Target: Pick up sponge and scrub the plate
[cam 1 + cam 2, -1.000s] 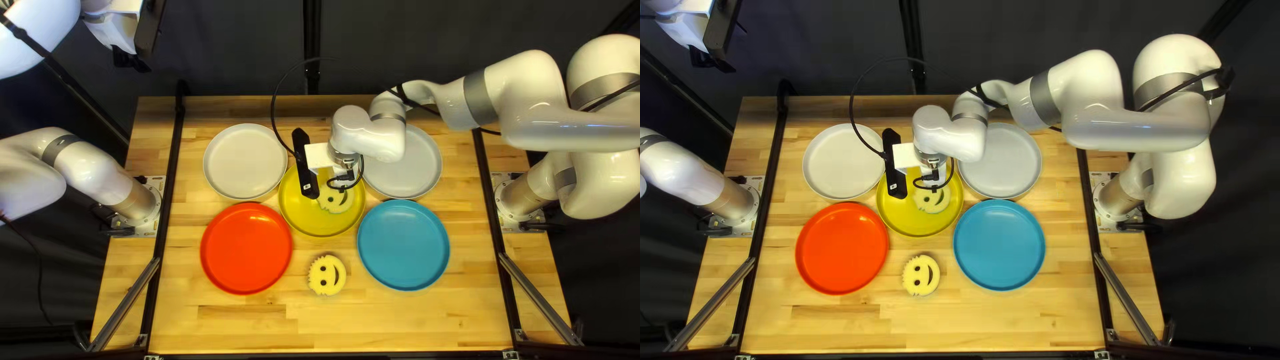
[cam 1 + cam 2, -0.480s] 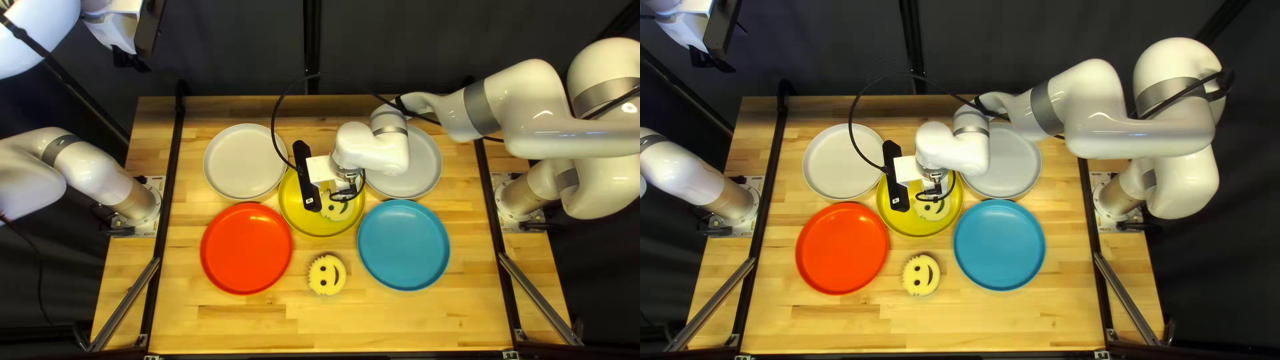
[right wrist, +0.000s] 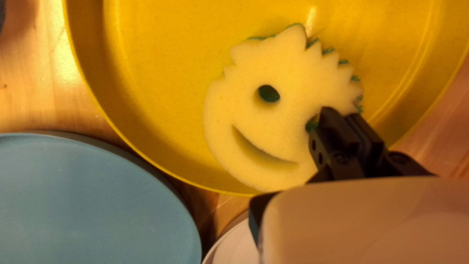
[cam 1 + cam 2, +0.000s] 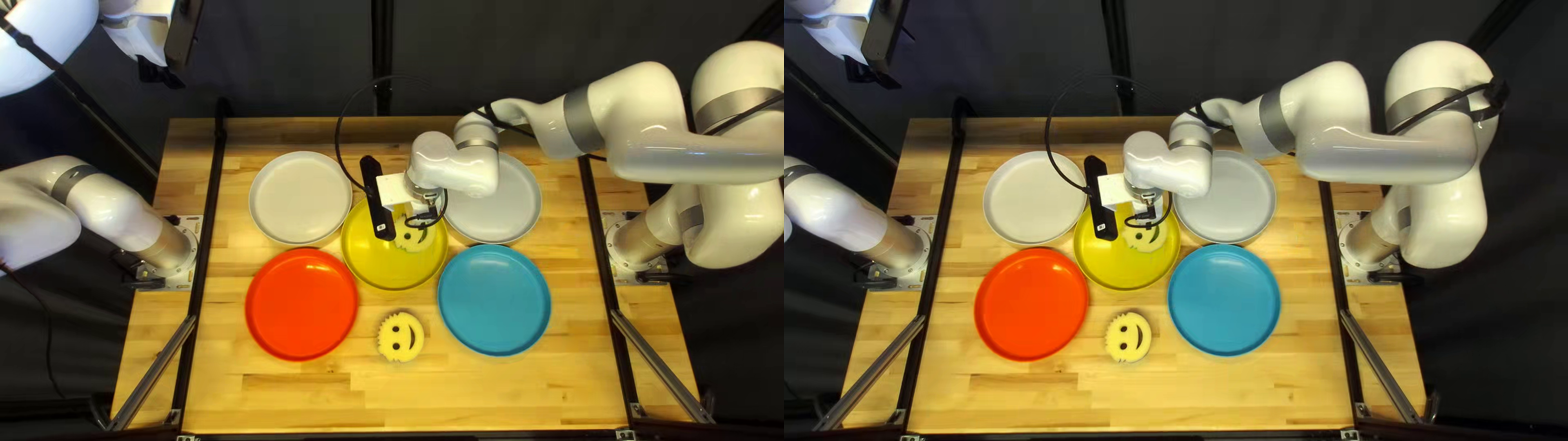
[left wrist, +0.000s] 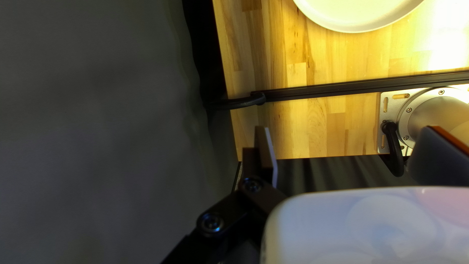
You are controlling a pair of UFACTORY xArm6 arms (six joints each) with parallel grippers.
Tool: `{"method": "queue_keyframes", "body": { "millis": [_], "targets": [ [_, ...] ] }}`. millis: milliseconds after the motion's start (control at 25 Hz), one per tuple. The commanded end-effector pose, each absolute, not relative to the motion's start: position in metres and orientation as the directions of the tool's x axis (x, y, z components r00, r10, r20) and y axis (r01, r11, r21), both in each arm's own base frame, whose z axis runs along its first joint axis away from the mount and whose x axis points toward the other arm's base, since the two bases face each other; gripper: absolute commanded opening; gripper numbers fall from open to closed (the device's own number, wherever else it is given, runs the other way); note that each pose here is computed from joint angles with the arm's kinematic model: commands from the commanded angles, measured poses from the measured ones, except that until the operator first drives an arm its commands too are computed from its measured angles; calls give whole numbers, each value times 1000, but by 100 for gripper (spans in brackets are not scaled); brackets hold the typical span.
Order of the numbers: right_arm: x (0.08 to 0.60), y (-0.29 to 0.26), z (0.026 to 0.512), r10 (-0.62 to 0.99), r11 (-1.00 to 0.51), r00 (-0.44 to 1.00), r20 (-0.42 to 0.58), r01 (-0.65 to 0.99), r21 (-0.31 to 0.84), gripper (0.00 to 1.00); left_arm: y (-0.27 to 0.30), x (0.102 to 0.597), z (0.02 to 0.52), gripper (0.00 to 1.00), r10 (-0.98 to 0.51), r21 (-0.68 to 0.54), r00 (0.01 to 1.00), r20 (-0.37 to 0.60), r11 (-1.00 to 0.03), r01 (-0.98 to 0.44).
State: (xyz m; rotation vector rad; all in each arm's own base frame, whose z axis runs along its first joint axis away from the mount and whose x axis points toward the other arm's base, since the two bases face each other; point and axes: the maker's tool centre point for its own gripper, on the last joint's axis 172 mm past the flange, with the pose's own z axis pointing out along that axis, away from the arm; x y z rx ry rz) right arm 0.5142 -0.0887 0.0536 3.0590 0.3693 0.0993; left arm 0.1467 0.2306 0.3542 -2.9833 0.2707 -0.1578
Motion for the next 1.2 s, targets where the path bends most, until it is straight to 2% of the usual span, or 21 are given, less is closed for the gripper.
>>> {"method": "queue_keyframes", "body": {
  "millis": [40, 760, 1200],
  "targets": [
    [514, -87, 54, 246, -968, 967, 61, 242, 66, 0, 231, 147, 354, 100, -186, -150, 978, 91, -974, -171],
    [509, -5, 53, 318, -945, 946, 65, 312, 95, 0, 231, 147, 354, 100, -186, -150, 978, 91, -974, -171],
    [518, -61, 47, 302, -952, 951, 66, 297, 79, 0, 231, 147, 354, 100, -186, -150, 978, 91, -974, -171]
  ]
}}
